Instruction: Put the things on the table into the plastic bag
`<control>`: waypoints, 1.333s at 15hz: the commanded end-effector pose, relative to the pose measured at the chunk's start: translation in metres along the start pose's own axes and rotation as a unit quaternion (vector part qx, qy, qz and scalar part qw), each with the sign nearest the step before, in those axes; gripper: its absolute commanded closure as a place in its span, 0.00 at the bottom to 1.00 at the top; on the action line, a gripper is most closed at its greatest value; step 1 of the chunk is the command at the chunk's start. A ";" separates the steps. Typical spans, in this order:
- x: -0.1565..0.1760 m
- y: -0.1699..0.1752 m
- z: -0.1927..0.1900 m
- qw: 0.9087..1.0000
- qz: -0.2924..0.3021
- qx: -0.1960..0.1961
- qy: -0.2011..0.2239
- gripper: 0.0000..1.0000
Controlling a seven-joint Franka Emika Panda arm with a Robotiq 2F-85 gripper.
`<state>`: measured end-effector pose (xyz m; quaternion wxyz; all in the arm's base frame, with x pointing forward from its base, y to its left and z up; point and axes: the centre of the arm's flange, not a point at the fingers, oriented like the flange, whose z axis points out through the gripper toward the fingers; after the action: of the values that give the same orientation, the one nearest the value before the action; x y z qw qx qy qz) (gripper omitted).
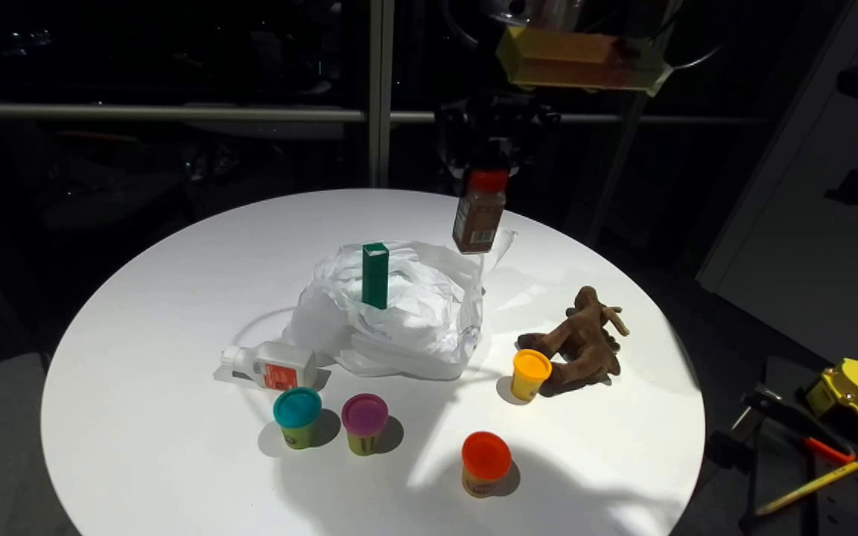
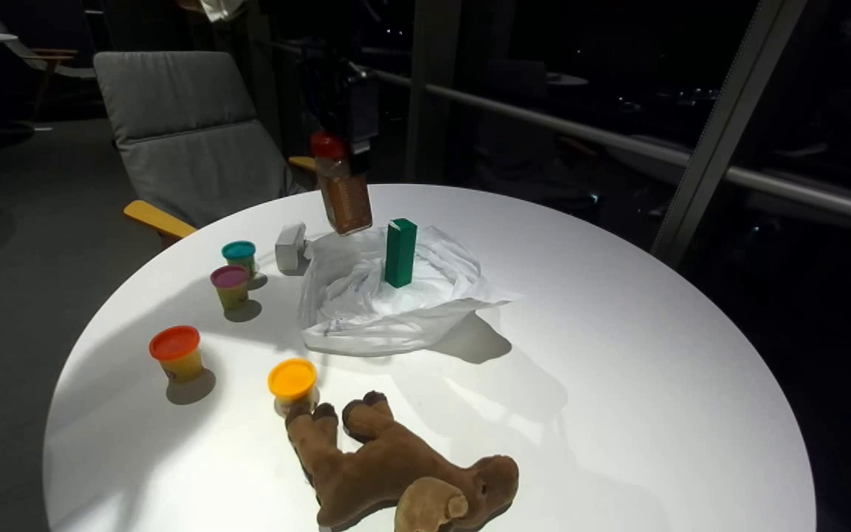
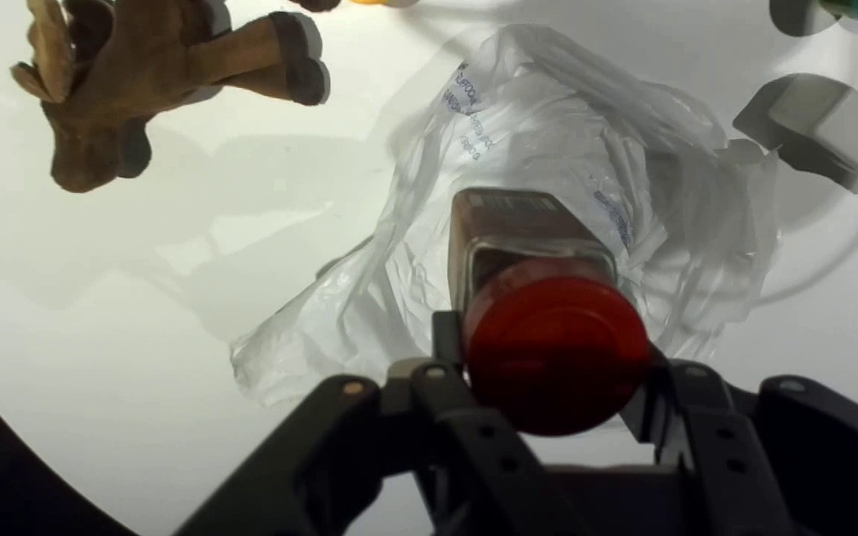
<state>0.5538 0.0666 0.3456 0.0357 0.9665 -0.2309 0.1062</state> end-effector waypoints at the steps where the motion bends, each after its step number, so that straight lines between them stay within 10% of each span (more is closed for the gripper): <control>1: 0.036 -0.027 0.046 1.000 -0.021 -0.013 -0.003 0.76; 20: 0.117 -0.055 0.180 1.000 0.014 -0.013 0.002 0.76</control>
<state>0.6928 0.0457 0.1994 0.0624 0.9624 -0.2434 0.1033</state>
